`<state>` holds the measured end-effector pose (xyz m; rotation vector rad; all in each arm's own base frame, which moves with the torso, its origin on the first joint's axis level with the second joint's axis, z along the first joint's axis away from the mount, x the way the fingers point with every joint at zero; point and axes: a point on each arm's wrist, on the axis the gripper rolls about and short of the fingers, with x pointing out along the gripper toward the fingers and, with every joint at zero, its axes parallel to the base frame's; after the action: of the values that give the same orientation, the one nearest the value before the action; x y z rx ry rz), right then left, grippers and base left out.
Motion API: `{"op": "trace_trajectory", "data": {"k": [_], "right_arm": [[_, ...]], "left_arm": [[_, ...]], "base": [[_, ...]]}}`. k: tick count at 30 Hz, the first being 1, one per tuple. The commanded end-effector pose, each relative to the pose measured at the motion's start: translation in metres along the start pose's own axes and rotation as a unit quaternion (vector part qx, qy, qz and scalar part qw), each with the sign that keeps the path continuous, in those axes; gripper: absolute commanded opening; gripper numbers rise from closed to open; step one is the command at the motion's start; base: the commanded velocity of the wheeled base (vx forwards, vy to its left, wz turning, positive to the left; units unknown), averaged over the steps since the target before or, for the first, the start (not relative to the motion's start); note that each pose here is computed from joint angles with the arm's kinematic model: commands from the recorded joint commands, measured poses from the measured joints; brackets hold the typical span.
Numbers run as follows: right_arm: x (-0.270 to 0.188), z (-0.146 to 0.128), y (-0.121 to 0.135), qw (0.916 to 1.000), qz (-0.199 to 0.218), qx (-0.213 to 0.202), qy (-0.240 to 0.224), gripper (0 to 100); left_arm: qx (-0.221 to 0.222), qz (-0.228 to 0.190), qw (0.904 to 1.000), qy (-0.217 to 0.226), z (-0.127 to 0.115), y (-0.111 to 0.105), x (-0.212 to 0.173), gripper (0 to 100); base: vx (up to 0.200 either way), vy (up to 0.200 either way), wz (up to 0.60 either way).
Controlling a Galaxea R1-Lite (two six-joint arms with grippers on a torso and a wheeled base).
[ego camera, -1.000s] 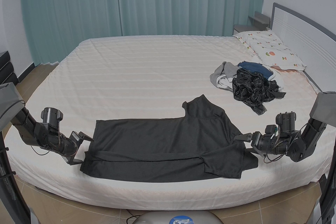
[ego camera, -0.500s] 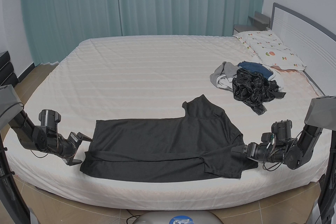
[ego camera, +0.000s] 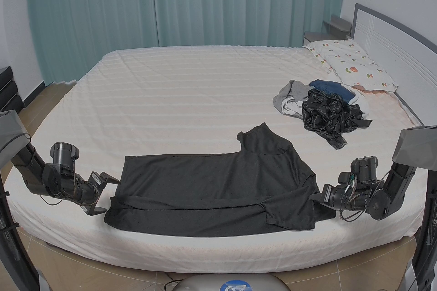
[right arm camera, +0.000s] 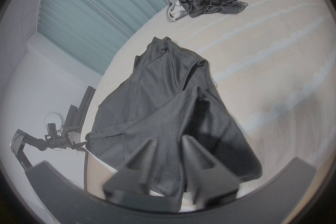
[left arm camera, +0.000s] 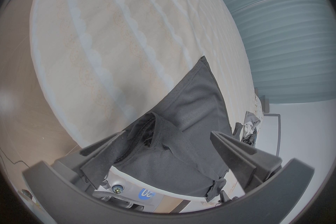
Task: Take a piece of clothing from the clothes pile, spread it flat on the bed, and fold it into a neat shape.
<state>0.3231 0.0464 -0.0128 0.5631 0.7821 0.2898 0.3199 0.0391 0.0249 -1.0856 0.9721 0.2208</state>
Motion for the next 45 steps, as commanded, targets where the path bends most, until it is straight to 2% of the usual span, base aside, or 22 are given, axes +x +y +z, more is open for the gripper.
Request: {"op": "trace_trajectory", "data": {"k": [1, 16, 17, 24, 29, 33, 38, 39, 45], "right_arm": [[0.005, 0.008, -0.003, 0.9999, 0.002, 0.002, -0.012, 0], [0.014, 0.016, -0.019, 0.9996, -0.008, 0.013, -0.022, 0], [0.014, 0.017, -0.019, 0.9996, -0.008, 0.013, -0.023, 100], [0.012, 0.016, -0.02, 0.9996, -0.007, 0.015, -0.021, 100], [0.005, 0.019, -0.023, 0.999, -0.008, 0.031, -0.032, 100], [0.0, 0.018, -0.02, 0.997, 0.002, 0.059, -0.05, 100], [0.001, 0.018, -0.02, 0.997, 0.003, 0.059, -0.05, 100], [-0.001, 0.012, -0.019, 0.9969, 0.003, 0.063, -0.046, 100], [0.0, 0.009, -0.019, 0.997, 0.0, 0.064, -0.043, 100]], "left_arm": [[0.0, -0.001, 1.0, 0.0, 0.0, 0.0, 0.0, 100], [0.0, -0.001, 1.0, 0.0, 0.0, 0.0, 0.0, 100], [0.0, -0.001, 1.0, 0.0, 0.0, 0.0, 0.0, 100], [0.0, -0.001, 1.0, 0.0, 0.0, 0.0, 0.0, 100], [0.007, 0.0, 1.0, -0.004, 0.001, -0.003, 0.002, 100], [0.034, 0.002, 0.9992, -0.022, -0.01, -0.016, 0.006, 100], [0.034, 0.003, 0.9992, -0.023, -0.01, -0.017, 0.006, 100], [0.055, 0.014, 0.9979, -0.03, -0.021, -0.023, 0.014, 100], [0.057, 0.016, 0.9978, -0.03, -0.024, -0.024, 0.01, 100]], "base": [[0.0, 0.0, 0.0], [0.0, 0.0, 0.0], [0.0, 0.0, 0.0], [0.0, 0.0, 0.0], [0.0, 0.0, 0.0], [0.0, 0.0, 0.0], [0.0, 0.0, 0.0], [0.0, 0.0, 0.0], [0.0, 0.0, 0.0]]}}
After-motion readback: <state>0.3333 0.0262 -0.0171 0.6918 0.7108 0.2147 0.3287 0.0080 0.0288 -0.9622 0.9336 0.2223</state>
